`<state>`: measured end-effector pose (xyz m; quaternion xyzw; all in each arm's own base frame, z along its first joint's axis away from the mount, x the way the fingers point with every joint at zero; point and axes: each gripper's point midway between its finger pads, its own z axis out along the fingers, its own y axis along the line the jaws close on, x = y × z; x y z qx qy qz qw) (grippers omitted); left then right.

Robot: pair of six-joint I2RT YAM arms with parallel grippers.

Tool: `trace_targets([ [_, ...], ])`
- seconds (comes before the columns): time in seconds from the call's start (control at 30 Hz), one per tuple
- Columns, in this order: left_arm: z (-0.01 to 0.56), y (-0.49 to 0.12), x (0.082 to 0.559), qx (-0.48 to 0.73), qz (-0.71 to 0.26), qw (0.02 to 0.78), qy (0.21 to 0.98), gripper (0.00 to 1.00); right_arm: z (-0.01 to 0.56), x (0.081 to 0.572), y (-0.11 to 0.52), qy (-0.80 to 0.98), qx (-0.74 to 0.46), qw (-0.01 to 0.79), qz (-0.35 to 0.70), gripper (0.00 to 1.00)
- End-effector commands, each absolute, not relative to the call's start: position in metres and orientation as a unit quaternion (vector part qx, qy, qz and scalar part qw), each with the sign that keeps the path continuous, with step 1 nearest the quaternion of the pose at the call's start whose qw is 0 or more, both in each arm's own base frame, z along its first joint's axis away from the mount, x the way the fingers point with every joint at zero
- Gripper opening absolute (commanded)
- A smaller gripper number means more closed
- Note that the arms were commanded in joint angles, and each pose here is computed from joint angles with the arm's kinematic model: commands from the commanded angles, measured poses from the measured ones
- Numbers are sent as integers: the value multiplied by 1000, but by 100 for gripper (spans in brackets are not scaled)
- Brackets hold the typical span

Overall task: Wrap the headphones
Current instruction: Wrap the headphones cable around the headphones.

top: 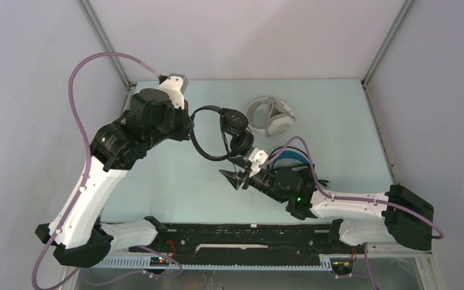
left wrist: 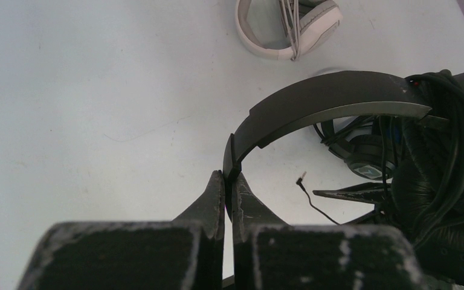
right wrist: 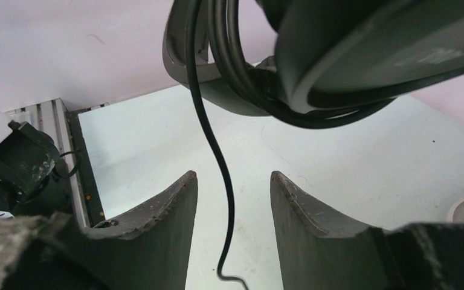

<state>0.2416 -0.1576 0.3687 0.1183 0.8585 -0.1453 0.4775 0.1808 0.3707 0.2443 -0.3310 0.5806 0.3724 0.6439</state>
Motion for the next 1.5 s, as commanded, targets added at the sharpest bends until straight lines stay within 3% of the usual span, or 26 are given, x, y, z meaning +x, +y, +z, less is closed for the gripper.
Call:
trace_targets([
  [0.0, 418, -163, 235, 94, -210, 528, 817, 0, 251, 185, 373, 556, -324, 661, 386, 51],
  [0.07, 420, -163, 234, 93, -214, 531, 815, 0, 245, 186, 373, 558, -325, 658, 387, 51],
  [0.1, 421, -162, 234, 92, -214, 532, 814, 0, 243, 213, 359, 570, -305, 670, 363, 51],
  [0.2, 422, -161, 233, 91, -213, 535, 812, 0, 235, 185, 375, 558, -329, 654, 391, 51],
  [0.83, 431, -163, 223, 92, -242, 540, 801, 0, 226, 184, 387, 508, -370, 673, 390, 58],
  [1.0, 435, -163, 221, 93, -248, 541, 798, 0, 211, 184, 392, 513, -386, 659, 391, 47],
  [1.23, 436, -163, 219, 93, -250, 542, 797, 0, 193, 183, 390, 522, -376, 655, 396, 40],
  [1.47, 440, -163, 217, 95, -256, 545, 793, 0, 181, 180, 379, 525, -363, 658, 400, 19],
])
